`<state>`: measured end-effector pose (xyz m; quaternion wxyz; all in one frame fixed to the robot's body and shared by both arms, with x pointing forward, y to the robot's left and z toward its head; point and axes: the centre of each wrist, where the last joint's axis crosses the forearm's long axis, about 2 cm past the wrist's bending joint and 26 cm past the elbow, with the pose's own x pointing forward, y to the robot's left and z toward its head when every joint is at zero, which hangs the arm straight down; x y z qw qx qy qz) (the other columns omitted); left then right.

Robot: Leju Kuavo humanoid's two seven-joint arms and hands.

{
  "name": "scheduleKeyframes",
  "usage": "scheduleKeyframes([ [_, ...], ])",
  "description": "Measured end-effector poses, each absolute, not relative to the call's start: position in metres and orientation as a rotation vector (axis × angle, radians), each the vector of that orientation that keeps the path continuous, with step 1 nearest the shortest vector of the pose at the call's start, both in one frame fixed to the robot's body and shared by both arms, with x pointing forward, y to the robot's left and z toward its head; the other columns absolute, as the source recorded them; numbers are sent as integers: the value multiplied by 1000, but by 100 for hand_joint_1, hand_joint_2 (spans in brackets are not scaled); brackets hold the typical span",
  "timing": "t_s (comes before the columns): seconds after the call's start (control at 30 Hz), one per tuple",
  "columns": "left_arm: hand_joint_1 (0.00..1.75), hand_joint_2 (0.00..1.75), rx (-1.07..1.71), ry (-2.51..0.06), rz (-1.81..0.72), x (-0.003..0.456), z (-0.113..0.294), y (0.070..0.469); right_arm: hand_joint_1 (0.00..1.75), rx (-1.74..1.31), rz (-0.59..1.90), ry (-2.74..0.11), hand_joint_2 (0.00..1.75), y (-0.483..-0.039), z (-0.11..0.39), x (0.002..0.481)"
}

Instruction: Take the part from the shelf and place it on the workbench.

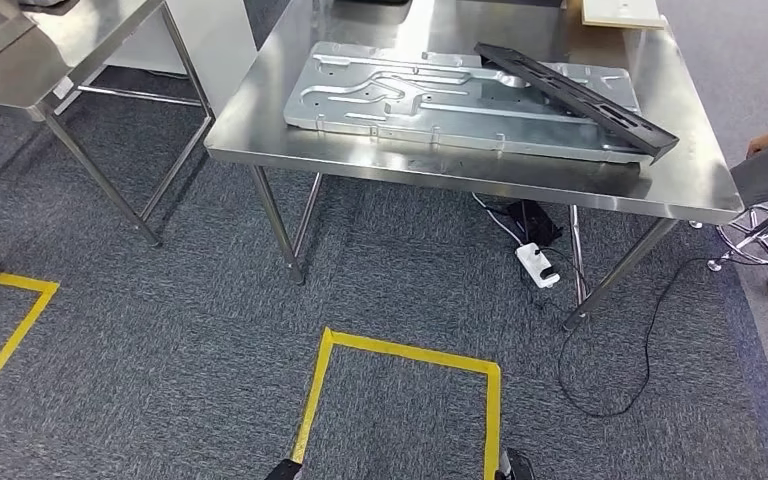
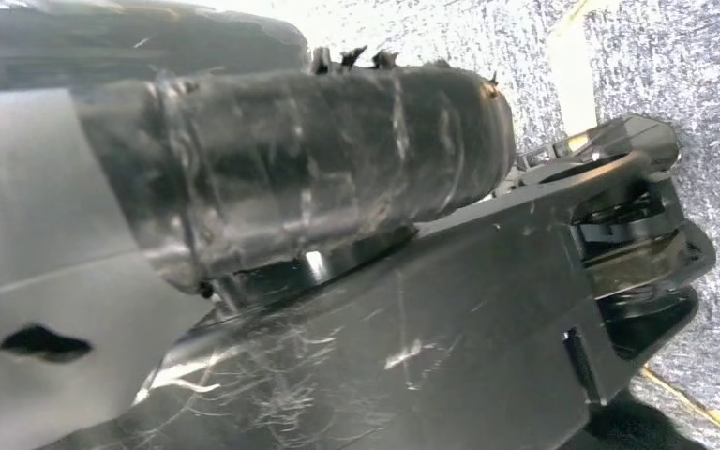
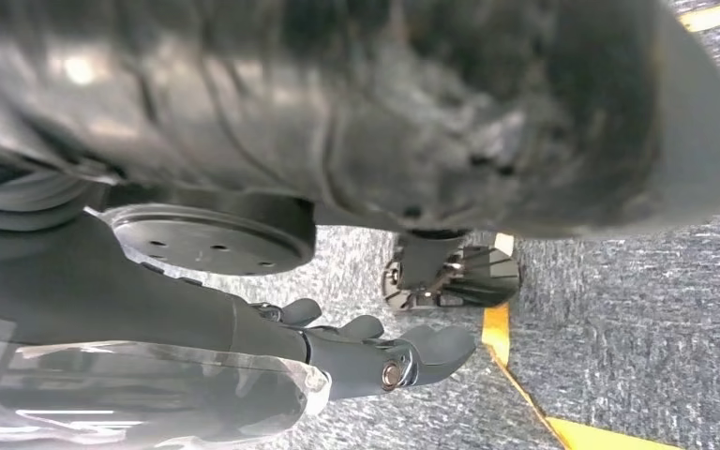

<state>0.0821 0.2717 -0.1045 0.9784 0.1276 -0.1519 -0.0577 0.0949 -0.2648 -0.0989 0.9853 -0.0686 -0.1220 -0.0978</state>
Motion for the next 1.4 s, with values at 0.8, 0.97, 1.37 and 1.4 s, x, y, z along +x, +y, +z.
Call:
scheduleKeyframes([
  [0.8,0,0,233,-246,-245,93,-102,259,0,-152,525,-258,0,-220,-99,84],
  [0.97,0,0,227,-251,-261,93,-102,257,0,-146,555,-245,0,-220,-100,80],
  [1.37,0,0,228,-274,-270,95,-101,257,0,-113,656,-232,0,-218,-101,75],
  [1.4,0,0,228,-275,-271,95,-101,257,0,-113,662,-230,0,-219,-101,75],
])
